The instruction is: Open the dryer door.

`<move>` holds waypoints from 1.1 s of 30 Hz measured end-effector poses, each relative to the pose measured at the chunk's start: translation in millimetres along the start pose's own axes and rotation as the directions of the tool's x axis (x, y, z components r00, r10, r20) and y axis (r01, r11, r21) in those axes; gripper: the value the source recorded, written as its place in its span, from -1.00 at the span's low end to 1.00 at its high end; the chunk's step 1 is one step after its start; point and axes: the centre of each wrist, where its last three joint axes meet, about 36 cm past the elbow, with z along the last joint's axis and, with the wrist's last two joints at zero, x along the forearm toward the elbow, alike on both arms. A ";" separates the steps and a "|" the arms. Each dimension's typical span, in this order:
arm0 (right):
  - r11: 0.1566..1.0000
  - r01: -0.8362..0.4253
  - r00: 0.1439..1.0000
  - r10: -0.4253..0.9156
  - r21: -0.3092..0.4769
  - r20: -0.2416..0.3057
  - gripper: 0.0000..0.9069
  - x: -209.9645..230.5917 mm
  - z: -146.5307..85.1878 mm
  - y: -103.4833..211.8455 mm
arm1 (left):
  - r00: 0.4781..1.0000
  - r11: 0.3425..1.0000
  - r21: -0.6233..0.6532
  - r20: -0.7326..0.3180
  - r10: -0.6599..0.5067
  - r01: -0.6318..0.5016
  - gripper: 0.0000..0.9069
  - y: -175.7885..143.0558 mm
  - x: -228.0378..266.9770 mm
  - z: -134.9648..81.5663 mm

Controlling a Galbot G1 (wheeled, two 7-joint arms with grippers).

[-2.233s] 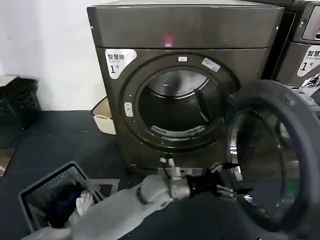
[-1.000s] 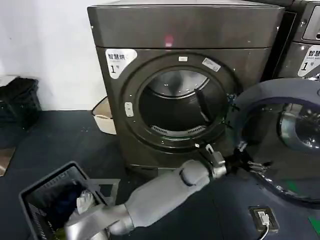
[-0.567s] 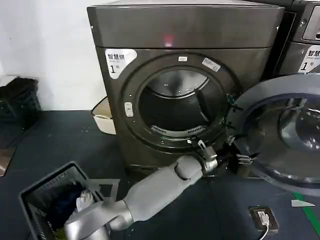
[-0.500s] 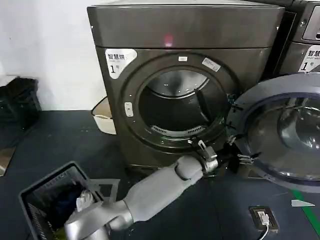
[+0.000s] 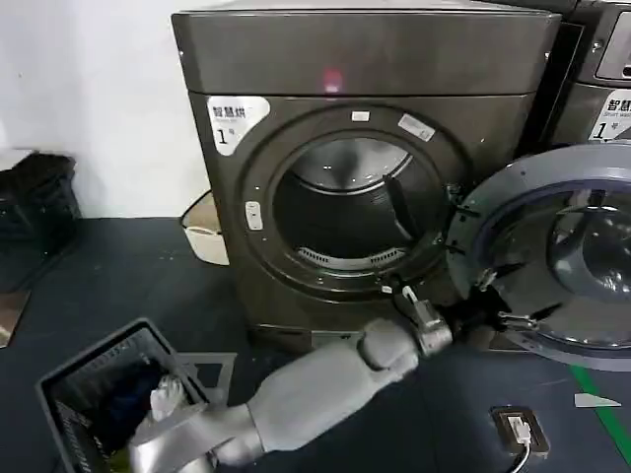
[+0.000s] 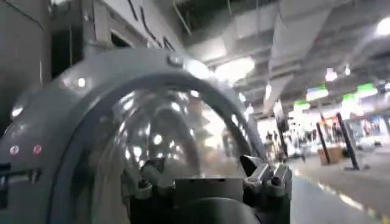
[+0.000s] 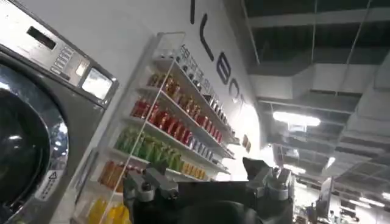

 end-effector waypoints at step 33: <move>0.993 -0.081 0.996 0.077 0.090 0.040 1.00 -0.2 -22.8 -12.0 | 0.871 0.988 -0.122 -0.472 -0.138 0.091 1.00 52.4 306.1 -155.7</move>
